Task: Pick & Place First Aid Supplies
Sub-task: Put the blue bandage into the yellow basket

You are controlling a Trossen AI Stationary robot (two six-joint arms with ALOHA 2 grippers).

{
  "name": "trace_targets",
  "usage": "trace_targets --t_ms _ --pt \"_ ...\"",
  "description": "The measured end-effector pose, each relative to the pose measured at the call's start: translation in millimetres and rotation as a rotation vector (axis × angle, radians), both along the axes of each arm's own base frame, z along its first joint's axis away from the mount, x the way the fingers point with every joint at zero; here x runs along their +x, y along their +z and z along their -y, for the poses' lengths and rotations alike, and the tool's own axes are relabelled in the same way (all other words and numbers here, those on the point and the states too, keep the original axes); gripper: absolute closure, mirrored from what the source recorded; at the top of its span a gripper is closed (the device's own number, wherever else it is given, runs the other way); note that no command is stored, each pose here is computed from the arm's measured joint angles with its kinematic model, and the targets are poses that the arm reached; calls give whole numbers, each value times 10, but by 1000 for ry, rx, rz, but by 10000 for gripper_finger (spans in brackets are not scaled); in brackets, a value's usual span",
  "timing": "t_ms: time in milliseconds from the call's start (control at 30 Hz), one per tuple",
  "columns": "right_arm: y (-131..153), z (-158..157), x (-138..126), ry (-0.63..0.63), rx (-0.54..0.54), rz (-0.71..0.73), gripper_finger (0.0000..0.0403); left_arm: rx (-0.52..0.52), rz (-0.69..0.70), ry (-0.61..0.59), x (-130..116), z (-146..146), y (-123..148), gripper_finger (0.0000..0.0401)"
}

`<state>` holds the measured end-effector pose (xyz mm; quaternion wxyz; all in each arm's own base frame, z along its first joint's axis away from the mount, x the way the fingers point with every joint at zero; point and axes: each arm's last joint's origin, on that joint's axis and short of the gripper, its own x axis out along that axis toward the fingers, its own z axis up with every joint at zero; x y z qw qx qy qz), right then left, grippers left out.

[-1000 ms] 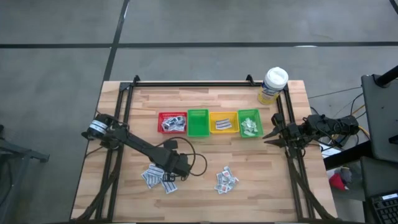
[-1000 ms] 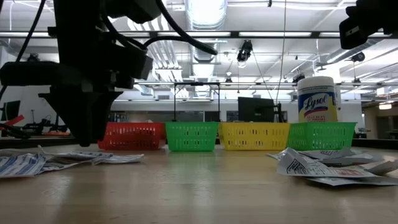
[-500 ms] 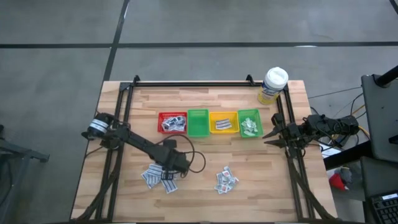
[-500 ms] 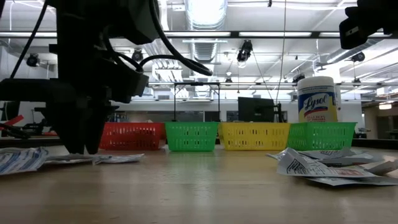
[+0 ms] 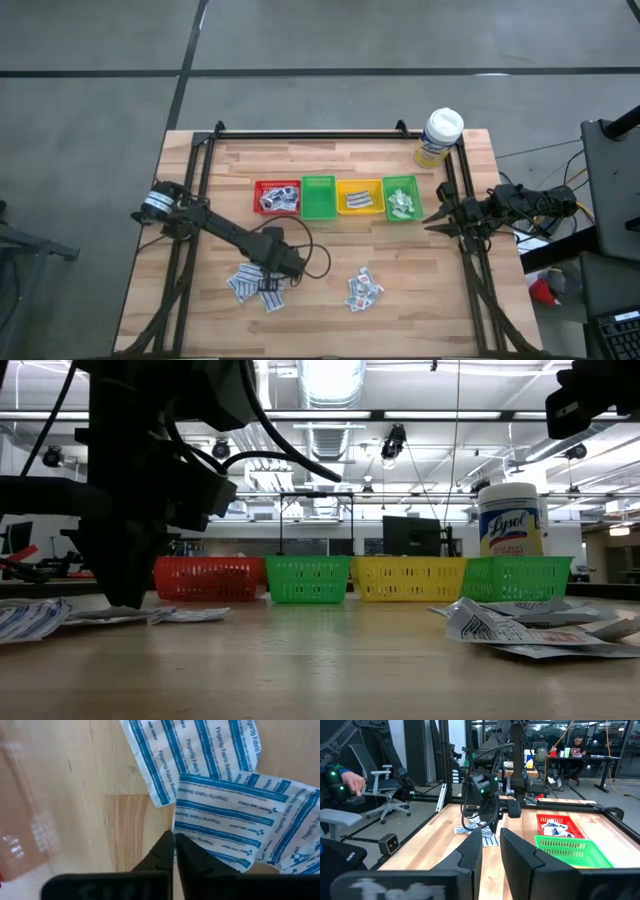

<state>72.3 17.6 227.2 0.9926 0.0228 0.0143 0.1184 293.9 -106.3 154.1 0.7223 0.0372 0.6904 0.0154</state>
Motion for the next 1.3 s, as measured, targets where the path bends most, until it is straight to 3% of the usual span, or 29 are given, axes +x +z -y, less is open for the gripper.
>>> trace_targets --t_ms 400,833,1067,1300 --pt "0 0 0 0 0 0 339 14 -10 22 12 1 38 399" --pt "1 0 0 0 1 1 339 82 -49 51 68 6 365 401" --pt "20 0 0 0 6 20 339 131 67 73 193 25 539 401" --pt "19 -3 12 0 12 41 339 133 321 150 432 58 696 401"
